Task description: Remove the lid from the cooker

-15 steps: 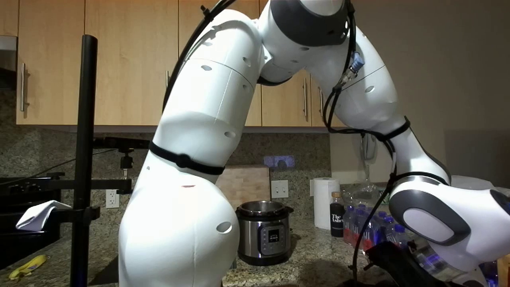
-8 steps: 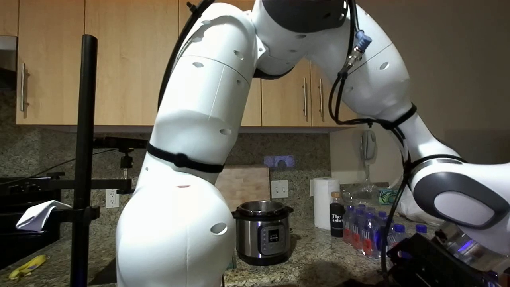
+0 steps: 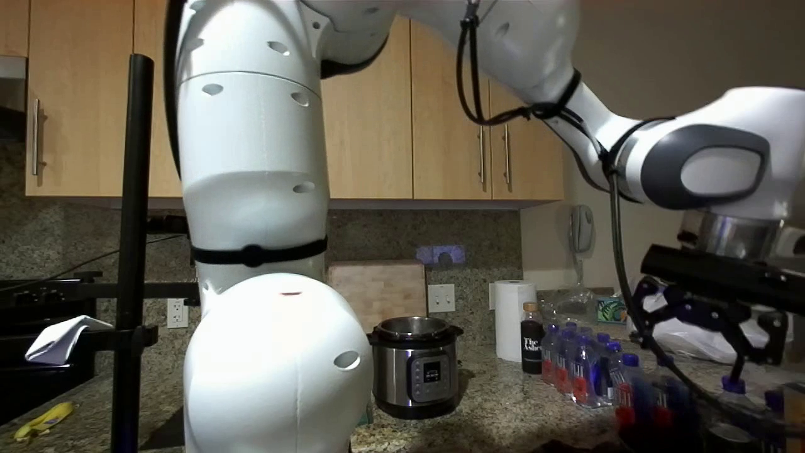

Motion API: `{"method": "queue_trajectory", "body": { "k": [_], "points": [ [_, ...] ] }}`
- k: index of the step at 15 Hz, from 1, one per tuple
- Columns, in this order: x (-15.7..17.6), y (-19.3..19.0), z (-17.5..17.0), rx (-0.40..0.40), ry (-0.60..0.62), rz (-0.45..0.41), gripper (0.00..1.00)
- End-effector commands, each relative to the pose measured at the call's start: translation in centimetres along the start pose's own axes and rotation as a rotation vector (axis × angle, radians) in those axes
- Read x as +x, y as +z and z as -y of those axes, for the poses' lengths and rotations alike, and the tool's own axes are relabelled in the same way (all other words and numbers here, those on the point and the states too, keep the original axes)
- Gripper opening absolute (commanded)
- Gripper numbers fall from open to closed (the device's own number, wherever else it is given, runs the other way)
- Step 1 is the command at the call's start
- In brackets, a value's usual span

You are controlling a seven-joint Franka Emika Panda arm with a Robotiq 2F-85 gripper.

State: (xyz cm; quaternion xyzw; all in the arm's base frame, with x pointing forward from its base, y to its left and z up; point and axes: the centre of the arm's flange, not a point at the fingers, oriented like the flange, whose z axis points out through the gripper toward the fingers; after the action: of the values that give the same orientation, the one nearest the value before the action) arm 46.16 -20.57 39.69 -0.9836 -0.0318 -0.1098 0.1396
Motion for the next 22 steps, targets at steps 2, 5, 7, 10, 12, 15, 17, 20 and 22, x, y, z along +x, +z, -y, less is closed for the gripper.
{"method": "queue_trajectory", "body": {
  "k": [2,5,7,10,12,15,17,20,22],
  "points": [
    [-0.2,-4.8,9.0,-0.158,-0.04,-0.06,1.0],
    [0.3,-4.2,14.8,-0.226,-0.063,-0.009,1.0],
    [0.0,-2.7,17.8,-0.269,-0.059,0.05,1.0],
    [-0.5,-0.6,21.0,-0.291,-0.037,0.086,1.0],
    [-1.0,0.7,22.0,-0.275,-0.016,0.083,1.0],
    [-0.3,0.9,21.9,-0.264,-0.038,0.095,1.0],
    [-0.2,0.8,21.9,-0.263,-0.037,0.093,1.0],
    [-0.1,0.7,21.7,-0.262,-0.034,0.091,1.0],
    [-0.1,0.7,21.7,-0.262,-0.034,0.091,1.0]
  ]
}}
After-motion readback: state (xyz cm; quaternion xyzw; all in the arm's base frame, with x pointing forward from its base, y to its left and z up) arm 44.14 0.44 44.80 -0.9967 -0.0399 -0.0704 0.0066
